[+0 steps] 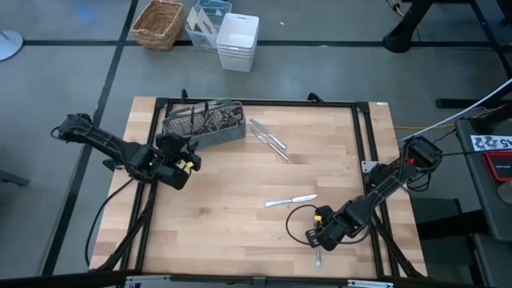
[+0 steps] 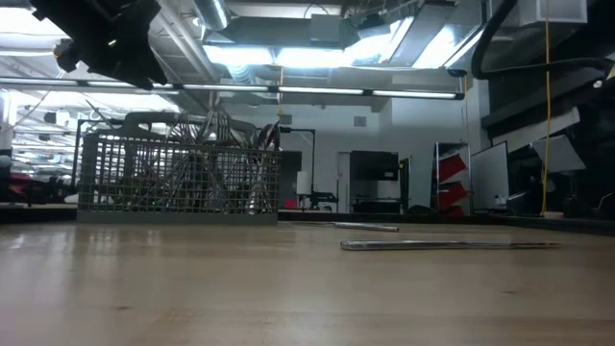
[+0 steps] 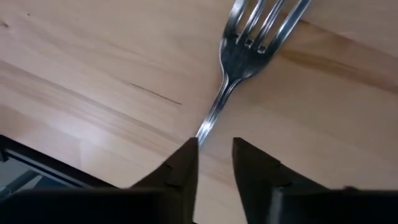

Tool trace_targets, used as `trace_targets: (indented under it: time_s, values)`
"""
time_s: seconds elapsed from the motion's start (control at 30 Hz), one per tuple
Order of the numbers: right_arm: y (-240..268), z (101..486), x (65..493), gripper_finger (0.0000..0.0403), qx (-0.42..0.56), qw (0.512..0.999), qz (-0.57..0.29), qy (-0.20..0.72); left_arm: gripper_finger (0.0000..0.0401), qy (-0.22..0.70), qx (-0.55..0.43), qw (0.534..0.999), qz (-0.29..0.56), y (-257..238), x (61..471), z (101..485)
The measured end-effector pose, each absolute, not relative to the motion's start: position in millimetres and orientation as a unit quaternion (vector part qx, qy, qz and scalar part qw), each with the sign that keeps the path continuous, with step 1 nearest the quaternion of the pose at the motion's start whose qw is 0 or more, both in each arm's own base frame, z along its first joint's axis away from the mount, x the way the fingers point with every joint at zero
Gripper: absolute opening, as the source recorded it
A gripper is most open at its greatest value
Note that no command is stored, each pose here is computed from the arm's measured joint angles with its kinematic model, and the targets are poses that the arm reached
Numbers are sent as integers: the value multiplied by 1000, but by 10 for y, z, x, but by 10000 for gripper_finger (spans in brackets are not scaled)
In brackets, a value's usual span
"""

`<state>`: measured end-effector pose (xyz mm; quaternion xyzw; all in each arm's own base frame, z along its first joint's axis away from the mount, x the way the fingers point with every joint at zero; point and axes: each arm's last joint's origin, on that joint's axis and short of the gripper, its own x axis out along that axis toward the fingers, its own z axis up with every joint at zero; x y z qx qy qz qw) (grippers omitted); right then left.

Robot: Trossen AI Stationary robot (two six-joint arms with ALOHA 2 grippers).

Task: Sort silverware
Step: Put the silver fork into the silverware rack

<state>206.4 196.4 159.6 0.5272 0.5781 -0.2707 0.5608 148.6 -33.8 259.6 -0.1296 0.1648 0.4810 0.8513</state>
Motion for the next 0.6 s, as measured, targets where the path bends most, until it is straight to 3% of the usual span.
trace_targets:
  time_s: [0.23, 0.6]
  values:
    - [1936, 1591, 2091, 155, 528, 580, -282, 552, 155, 170, -121, 855, 475, -354, 1482, 2597]
    - [1970, 1418, 2109, 145, 511, 571, -302, 568, 155, 172, -117, 856, 474, -354, 1483, 2596]
